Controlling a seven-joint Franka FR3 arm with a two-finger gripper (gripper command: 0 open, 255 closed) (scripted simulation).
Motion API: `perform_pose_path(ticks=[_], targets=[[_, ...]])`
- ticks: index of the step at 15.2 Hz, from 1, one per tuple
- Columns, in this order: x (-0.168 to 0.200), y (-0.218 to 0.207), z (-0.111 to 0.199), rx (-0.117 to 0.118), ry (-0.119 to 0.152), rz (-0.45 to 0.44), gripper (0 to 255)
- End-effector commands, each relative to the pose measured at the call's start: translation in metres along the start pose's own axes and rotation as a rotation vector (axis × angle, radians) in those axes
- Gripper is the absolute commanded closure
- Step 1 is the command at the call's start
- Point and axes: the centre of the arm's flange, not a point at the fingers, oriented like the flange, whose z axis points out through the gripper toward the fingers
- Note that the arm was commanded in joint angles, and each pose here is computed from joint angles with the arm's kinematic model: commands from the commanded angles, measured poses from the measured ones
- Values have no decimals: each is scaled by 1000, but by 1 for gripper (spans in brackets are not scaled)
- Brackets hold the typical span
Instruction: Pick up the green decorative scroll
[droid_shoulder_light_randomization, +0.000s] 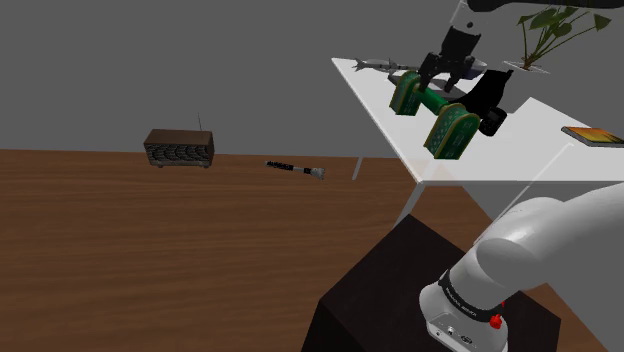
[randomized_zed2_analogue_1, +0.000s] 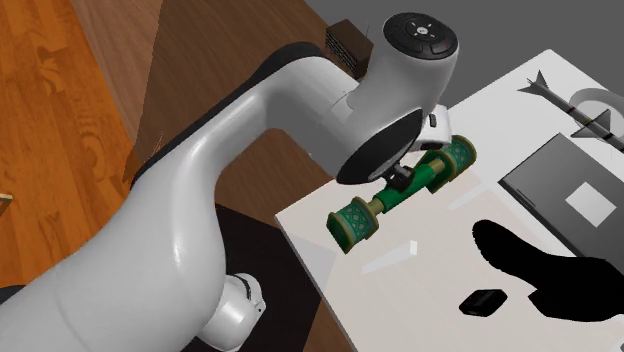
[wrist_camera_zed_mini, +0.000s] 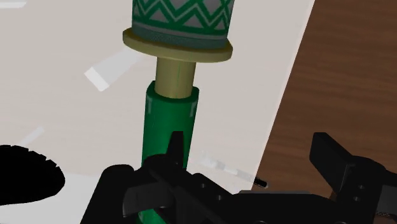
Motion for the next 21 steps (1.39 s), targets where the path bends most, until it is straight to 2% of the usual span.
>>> perform_pose_path(ticks=[1,5,12,14,15,21], targets=[[14,24,8,-1,-9,45,0],[32,63,19,-2,-25,119,0],[28,63,59,-2,-25,119,0],[28,63,59,-2,-25,119,0],[29,63,60,-2,-24,119,255],[28,63,59,-2,-25,119,255]])
